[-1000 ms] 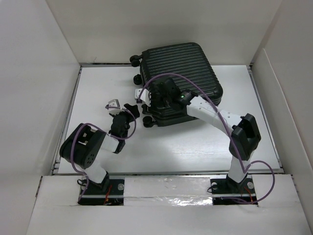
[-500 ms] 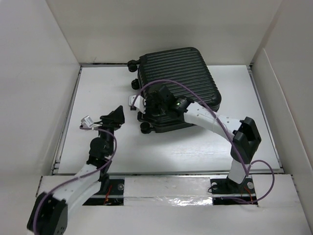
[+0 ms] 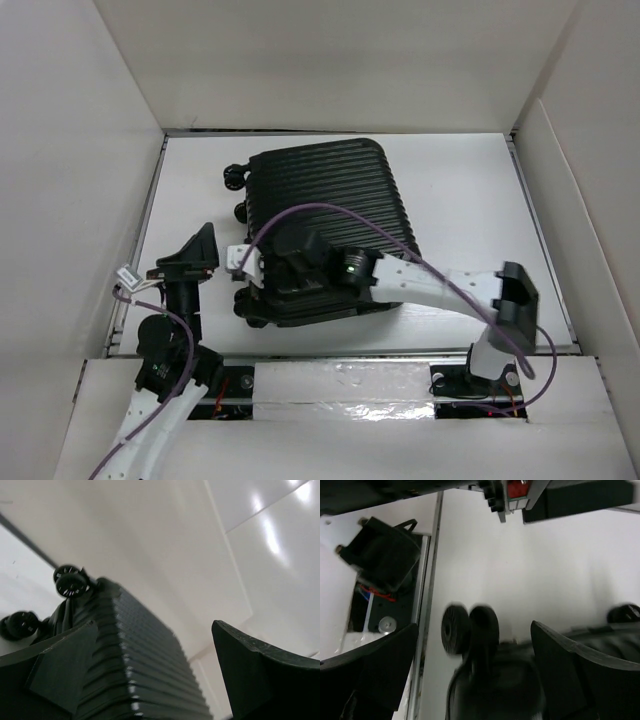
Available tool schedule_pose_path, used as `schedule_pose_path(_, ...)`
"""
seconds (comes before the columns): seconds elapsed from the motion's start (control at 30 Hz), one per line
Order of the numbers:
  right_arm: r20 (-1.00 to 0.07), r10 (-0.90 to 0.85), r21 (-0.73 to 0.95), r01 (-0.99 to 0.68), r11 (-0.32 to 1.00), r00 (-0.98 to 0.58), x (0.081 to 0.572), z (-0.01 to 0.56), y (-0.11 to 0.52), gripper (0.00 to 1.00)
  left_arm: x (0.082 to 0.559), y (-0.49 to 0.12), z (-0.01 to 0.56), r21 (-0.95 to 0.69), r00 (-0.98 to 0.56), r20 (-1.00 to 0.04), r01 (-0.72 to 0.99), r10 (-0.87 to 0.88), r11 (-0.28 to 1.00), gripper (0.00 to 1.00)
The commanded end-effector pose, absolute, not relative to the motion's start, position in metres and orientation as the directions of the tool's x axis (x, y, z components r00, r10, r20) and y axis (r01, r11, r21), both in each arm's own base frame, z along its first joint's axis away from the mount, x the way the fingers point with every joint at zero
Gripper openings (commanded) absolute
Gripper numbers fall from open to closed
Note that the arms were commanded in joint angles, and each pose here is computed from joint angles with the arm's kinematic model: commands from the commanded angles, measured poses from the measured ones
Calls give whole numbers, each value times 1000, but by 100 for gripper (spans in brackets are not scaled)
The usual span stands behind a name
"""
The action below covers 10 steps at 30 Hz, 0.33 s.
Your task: Pack the luggage
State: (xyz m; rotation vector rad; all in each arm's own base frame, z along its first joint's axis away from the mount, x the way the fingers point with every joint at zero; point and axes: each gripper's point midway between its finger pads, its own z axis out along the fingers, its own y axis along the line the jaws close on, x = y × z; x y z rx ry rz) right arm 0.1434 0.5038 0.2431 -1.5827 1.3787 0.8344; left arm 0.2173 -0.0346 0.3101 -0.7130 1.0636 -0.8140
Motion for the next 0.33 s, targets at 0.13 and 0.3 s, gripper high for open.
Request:
schedule_pose_path(0.13, -989, -10, -124, -790, 601, 147, 210, 378, 352, 100, 226, -80, 300, -753, 64, -607, 274, -792, 598, 99)
schedule_pose_path(0.3, -989, 104, 16, -617, 787, 107, 230, 355, 252, 100, 234, -105, 290, -729, -38, -649, 317, -760, 607, 99)
